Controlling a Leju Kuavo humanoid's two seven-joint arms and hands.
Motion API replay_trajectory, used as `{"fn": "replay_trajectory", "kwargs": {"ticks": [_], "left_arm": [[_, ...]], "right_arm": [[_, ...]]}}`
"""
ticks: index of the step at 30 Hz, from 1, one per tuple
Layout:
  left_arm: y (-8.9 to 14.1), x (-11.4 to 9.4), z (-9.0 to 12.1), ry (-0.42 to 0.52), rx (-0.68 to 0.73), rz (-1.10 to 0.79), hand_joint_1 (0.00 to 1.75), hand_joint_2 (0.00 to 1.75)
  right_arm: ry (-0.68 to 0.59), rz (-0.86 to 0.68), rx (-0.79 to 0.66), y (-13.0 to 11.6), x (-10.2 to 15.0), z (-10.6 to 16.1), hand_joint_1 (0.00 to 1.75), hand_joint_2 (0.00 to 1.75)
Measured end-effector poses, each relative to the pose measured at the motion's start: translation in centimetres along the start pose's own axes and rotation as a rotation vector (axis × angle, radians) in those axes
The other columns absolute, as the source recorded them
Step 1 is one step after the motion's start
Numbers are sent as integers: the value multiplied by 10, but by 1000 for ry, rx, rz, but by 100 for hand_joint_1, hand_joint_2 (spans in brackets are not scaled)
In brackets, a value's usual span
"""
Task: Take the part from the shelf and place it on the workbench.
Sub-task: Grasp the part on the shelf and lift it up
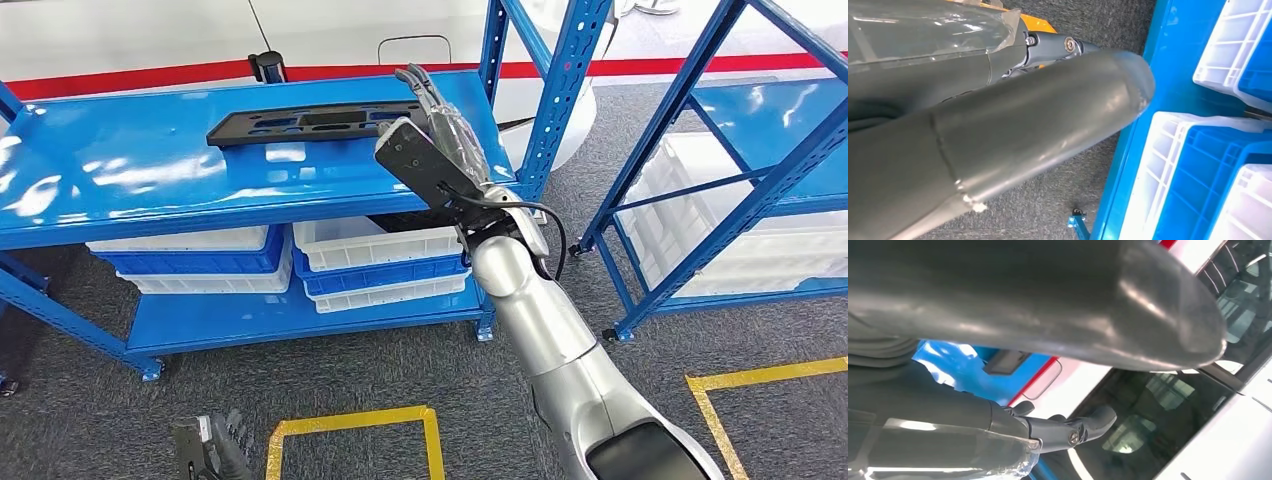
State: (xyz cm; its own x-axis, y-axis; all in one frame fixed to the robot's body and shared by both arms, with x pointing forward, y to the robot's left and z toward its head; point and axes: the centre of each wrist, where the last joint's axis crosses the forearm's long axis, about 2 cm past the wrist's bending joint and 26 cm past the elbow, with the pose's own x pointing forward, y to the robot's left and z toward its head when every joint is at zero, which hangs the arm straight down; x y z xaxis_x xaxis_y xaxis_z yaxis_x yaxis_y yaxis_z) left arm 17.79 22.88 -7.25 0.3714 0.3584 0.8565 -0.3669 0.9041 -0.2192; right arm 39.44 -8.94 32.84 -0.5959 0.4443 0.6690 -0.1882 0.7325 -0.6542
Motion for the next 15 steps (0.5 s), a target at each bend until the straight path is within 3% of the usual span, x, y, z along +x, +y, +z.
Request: {"fn": "replay_trajectory", "kwargs": {"ticks": [15], "left_arm": [[-8, 5, -4, -1, -27, -10, 0, 0]], "right_arm": [[50, 50, -5, -8, -24, 11, 0, 0]]}}
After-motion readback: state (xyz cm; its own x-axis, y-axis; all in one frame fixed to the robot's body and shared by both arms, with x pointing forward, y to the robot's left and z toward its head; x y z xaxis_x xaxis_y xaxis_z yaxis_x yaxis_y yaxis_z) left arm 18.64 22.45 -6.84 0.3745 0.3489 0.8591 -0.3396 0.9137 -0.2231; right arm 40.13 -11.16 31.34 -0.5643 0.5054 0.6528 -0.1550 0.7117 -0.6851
